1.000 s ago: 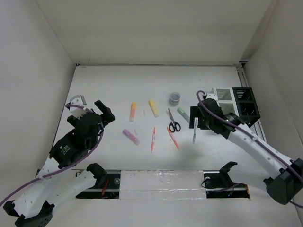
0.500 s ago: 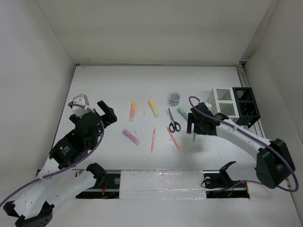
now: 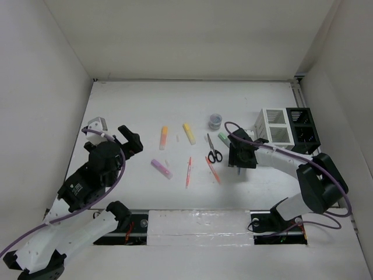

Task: Sort the stationery into containers
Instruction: Pick up the pen from the center of the board, then close the pen cap on the pen.

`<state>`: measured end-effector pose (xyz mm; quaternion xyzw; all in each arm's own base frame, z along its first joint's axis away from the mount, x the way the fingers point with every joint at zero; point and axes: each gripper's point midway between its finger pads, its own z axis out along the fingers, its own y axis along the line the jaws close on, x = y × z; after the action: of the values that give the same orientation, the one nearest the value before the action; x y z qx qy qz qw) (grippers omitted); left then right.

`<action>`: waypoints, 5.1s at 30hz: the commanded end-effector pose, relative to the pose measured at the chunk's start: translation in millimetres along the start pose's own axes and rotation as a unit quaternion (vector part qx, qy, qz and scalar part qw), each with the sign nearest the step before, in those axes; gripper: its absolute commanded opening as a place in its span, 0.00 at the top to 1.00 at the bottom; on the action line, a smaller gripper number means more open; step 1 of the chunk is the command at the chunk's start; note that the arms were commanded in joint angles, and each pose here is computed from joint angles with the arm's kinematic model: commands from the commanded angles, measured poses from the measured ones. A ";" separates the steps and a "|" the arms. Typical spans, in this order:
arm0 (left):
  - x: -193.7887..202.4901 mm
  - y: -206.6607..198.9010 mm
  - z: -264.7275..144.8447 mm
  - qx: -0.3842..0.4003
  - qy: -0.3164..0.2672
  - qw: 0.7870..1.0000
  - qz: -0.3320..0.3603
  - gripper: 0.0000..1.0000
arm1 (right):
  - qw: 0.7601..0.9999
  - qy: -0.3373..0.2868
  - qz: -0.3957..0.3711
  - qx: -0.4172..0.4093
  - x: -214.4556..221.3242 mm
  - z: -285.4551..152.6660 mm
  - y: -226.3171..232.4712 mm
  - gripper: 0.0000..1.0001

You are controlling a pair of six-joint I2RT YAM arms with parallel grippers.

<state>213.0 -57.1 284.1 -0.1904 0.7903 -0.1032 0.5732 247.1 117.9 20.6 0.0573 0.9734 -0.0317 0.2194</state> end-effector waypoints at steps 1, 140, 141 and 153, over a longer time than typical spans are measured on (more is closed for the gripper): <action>-5.9 -5.4 -1.3 0.015 -0.012 1.000 -0.008 0.00 | 0.999 -0.020 0.014 -0.023 -14.5 -0.9 11.5 0.31; 114.4 -154.8 168.7 -0.021 0.160 0.985 0.067 1.00 | 0.887 -0.225 -0.141 -0.377 -11.8 -180.4 92.8 1.00; 101.1 -162.1 162.3 -0.003 0.150 0.987 0.057 1.00 | 0.875 -0.238 -0.140 -0.398 -15.6 -187.4 100.7 1.00; 9.5 -221.6 54.4 0.326 0.032 0.943 -0.054 1.00 | 0.719 -0.280 -0.126 -0.624 -14.6 -272.3 157.0 1.00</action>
<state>317.5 -240.7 328.3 -0.0891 0.7559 -0.3288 0.5591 178.3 269.4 197.8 -0.1930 0.7673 0.4392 0.4257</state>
